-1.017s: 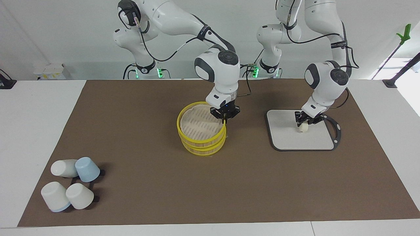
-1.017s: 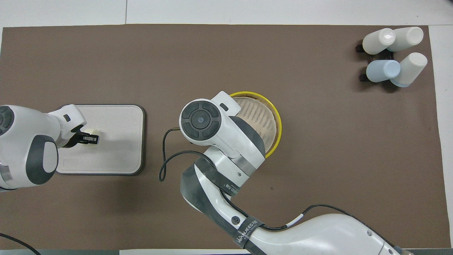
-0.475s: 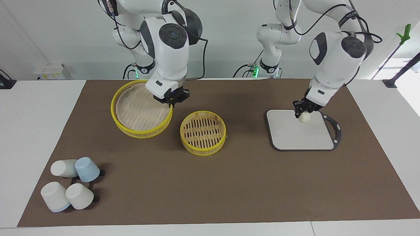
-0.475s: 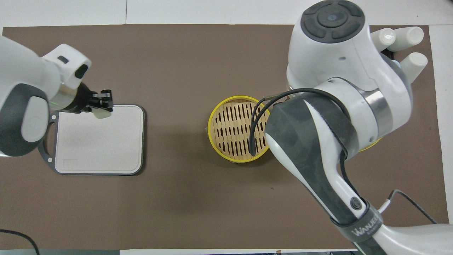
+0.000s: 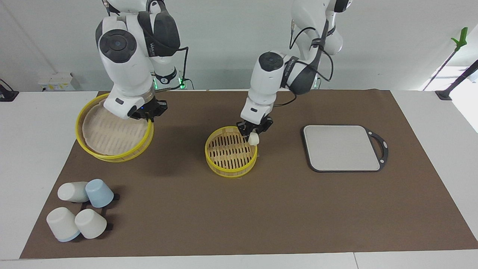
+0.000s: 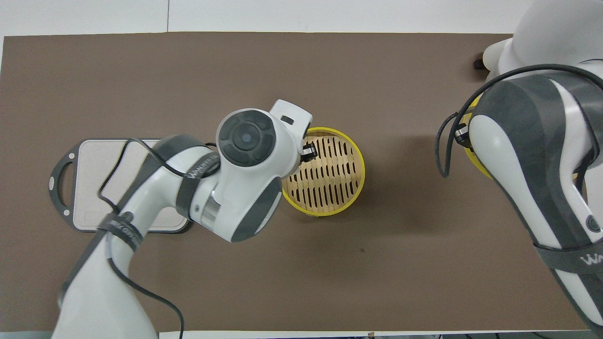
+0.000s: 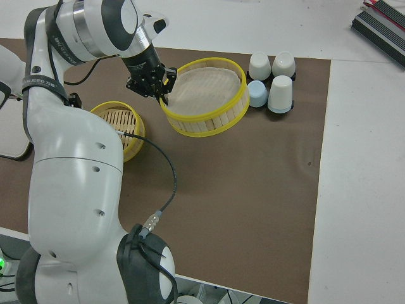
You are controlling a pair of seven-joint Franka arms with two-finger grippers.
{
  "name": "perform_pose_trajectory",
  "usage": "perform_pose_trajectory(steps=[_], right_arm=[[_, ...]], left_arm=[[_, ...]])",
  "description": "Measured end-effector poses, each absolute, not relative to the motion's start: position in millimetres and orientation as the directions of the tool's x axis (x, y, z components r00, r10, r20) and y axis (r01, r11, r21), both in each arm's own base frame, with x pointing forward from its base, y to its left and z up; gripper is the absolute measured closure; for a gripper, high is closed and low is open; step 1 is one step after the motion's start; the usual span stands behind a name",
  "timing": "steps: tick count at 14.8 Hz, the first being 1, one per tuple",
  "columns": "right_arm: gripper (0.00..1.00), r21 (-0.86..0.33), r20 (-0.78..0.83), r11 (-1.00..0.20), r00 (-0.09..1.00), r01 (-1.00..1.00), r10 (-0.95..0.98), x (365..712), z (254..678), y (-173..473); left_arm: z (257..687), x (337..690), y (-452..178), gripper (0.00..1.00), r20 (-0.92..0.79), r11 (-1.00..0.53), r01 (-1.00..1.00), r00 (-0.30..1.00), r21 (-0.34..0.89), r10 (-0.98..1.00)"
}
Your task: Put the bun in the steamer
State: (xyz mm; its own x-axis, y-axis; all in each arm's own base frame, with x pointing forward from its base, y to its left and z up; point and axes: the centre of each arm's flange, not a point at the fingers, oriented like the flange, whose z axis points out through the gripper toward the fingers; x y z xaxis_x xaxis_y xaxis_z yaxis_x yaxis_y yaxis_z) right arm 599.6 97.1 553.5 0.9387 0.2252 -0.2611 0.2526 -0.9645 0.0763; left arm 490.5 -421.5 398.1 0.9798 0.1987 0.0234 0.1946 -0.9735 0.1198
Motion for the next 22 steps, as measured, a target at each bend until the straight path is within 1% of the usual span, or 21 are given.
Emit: perform_pose_trajectory(steps=[1,3,5,7,10,11,12,13,15,17,19,21,22], right_arm=[[0.91,0.075,-0.264,-0.964,0.938,0.254,0.227,599.6,552.4,96.2],[0.91,0.074,-0.269,-0.960,0.932,0.272,0.243,597.4,550.1,106.3],[0.91,0.073,-0.275,-0.955,0.926,0.288,0.259,593.7,547.8,116.1],[0.91,0.075,-0.284,-0.953,0.922,0.293,0.262,590.1,545.1,118.2],[0.91,0.076,-0.282,-0.953,0.923,0.294,0.262,588.2,544.2,118.2],[0.91,0.077,-0.278,-0.953,0.924,0.294,0.263,588.3,544.3,118.5],[0.91,0.077,-0.273,-0.953,0.926,0.293,0.263,588.7,544.5,119.0],[0.91,0.078,-0.259,-0.955,0.931,0.286,0.258,590.0,545.0,121.0],[0.91,0.058,-0.181,-0.967,0.955,0.250,0.236,593.4,547.2,148.0],[0.91,0.022,-0.092,-0.987,0.983,0.159,0.157,586.3,545.7,214.9],[0.91,-0.011,-0.020,-0.997,0.997,0.073,0.073,568.8,526.1,306.3],[0.91,-0.039,0.008,-0.999,1.000,-0.001,-0.001,546.3,479.9,394.6],[0.91,-0.040,0.017,-0.999,1.000,-0.023,-0.024,539.2,453.2,424.3]], left_arm=[[372.8,480.9,-434.0,0.61,0.021,-0.974,0.194,0.980,0.115,0.197],[338.6,476.0,-444.8,0.59,0.021,-0.974,0.198,0.979,0.111,0.202],[326.1,478.6,-445.7,0.58,0.024,-0.972,0.208,0.977,0.112,0.212],[326.1,480.3,-444.6,0.56,0.027,-0.969,0.219,0.974,0.114,0.223],[327.0,480.8,-442.9,0.28,0.022,-0.968,0.227,0.973,0.107,0.230],[330.2,481.5,-440.9,0.15,0.018,-0.968,0.230,0.972,0.100,0.233],[339.3,483.4,-436.5,0.04,0.011,-0.967,0.236,0.971,0.092,0.238],[356.8,487.5,-426.2,0.00,0.002,-0.966,0.248,0.969,0.080,0.249],[418.1,504.1,-376.8,0.00,-0.027,-0.966,0.254,0.967,0.054,0.253],[489.8,521.7,-287.6,0.00,-0.059,-0.972,0.232,0.972,0.038,0.229],[544.6,524.5,-191.5,0.00,-0.082,-0.982,0.183,0.980,0.042,0.179],[573.7,521.9,-106.7,0.00,-0.095,-0.991,0.125,0.988,0.056,0.120],[579.2,521.9,-71.3,0.00,-0.096,-0.994,0.090,0.992,0.057,0.084]])
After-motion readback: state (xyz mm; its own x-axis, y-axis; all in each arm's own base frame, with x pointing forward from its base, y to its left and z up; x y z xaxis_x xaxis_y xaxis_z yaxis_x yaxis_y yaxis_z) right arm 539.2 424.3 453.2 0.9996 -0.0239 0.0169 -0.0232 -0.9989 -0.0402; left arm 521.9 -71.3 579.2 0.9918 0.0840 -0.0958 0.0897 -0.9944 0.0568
